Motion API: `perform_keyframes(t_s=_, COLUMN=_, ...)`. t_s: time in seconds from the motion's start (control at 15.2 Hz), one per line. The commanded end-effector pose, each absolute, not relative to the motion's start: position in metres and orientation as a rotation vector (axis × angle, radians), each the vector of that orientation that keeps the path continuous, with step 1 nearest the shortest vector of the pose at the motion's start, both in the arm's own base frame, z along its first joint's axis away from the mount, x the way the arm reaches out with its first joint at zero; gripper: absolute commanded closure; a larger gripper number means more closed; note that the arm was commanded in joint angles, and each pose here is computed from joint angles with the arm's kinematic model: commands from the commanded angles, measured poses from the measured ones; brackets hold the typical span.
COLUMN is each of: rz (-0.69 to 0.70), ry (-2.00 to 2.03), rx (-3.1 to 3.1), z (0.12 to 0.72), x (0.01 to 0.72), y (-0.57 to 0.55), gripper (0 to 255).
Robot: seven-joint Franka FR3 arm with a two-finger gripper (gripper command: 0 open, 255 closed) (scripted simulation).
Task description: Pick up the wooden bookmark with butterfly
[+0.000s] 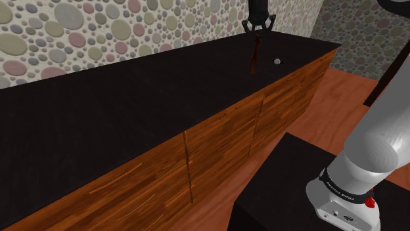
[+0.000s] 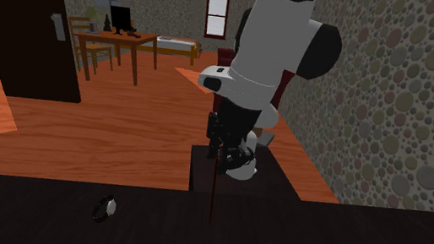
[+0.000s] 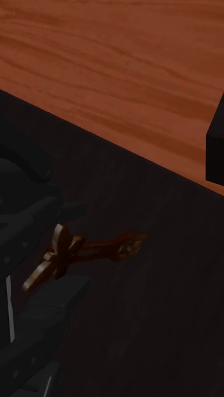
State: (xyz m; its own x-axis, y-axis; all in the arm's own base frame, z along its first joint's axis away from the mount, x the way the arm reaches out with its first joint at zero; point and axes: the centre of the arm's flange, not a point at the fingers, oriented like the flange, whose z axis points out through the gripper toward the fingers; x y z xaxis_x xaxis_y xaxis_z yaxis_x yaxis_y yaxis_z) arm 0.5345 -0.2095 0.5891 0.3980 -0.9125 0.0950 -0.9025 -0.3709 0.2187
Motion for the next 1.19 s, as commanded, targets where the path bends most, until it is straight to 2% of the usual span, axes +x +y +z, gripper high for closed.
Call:
perform_keyframes(t_s=0.0, rz=-0.066, ry=-1.604, rx=2.419, z=0.589, x=0.535, y=-0.210, gripper=255)
perform_keyframes(t_s=1.12, rz=-0.066, ry=-1.604, rx=2.419, z=0.669, x=0.534, y=-0.210, gripper=255)
